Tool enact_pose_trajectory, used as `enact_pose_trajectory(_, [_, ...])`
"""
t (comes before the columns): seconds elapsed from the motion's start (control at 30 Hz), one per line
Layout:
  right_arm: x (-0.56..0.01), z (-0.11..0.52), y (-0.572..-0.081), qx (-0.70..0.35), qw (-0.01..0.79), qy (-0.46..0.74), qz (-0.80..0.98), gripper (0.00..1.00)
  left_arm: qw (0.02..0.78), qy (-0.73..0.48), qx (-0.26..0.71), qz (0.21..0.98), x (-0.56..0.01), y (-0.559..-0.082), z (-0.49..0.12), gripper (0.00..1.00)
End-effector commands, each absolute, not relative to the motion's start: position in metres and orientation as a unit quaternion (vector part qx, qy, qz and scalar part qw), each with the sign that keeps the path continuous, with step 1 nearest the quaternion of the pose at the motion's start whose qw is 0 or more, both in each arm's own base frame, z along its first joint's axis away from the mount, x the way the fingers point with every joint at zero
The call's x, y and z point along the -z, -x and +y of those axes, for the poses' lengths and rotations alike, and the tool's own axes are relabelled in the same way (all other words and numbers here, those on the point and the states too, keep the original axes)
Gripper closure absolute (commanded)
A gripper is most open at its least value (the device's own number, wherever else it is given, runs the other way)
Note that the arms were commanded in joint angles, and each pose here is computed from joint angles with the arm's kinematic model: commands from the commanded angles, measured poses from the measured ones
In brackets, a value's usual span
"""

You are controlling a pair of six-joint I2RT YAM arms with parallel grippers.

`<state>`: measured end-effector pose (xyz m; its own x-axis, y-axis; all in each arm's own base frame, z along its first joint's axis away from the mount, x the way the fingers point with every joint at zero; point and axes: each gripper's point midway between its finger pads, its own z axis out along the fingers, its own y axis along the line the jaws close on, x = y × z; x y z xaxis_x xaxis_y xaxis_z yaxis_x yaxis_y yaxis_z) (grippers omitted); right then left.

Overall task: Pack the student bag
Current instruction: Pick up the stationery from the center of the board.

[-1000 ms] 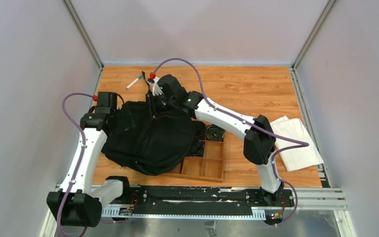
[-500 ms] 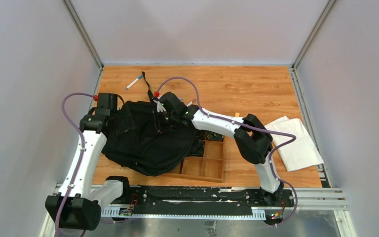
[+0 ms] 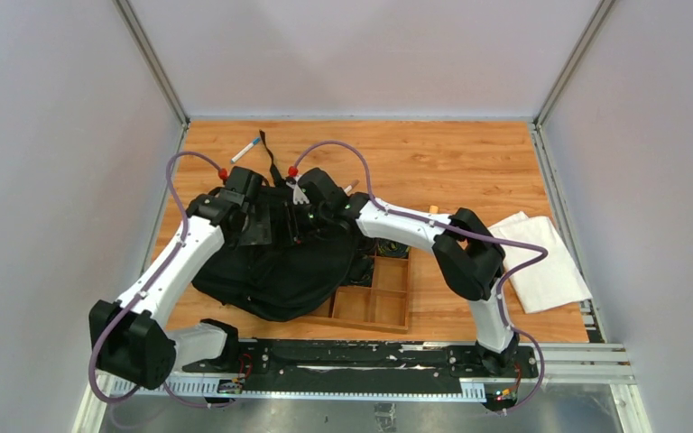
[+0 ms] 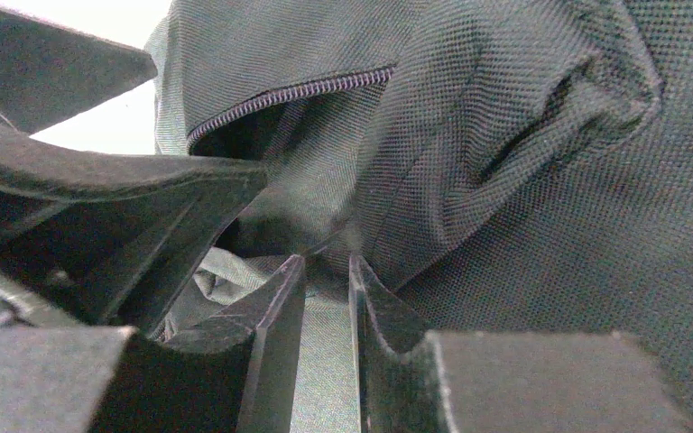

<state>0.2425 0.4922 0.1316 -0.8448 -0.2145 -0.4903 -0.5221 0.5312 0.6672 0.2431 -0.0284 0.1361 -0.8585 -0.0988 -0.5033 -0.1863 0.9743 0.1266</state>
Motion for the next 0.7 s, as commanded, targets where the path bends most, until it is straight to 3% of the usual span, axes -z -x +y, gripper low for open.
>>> enact_pose_trajectory(0.0, [-0.090, 0.467, -0.236, -0.383, 0.135, 0.201, 0.891, 0.70, 0.290, 0.085, -0.113, 0.947, -0.148, -0.260, -0.027, 0.07])
enact_pose_trajectory(0.1, [-0.088, 0.465, -0.235, -0.381, 0.134, 0.200, 0.893, 0.70, 0.293, 0.089, -0.119, 0.944, -0.144, -0.265, -0.032, 0.09])
enact_pose_trajectory(0.17, [-0.088, 0.464, -0.233, -0.382, 0.133, 0.199, 0.893, 0.70, 0.297, 0.102, -0.150, 0.938, -0.144, -0.267, -0.022, 0.15])
enact_pose_trajectory(0.37, [-0.095, 0.463, -0.233, -0.385, 0.140, 0.202, 0.889, 0.70, 0.323, 0.118, -0.181, 0.921, -0.159, -0.270, -0.008, 0.51])
enact_pose_trajectory(0.57, [-0.113, 0.465, -0.235, -0.394, 0.151, 0.215, 0.881, 0.68, 0.356, 0.104, -0.146, 0.917, -0.186, -0.276, -0.017, 0.96])
enact_pose_trajectory(0.67, [-0.135, 0.464, -0.237, -0.407, 0.165, 0.222, 0.870, 0.66, 0.359, 0.085, -0.121, 0.921, -0.193, -0.275, -0.025, 1.00])
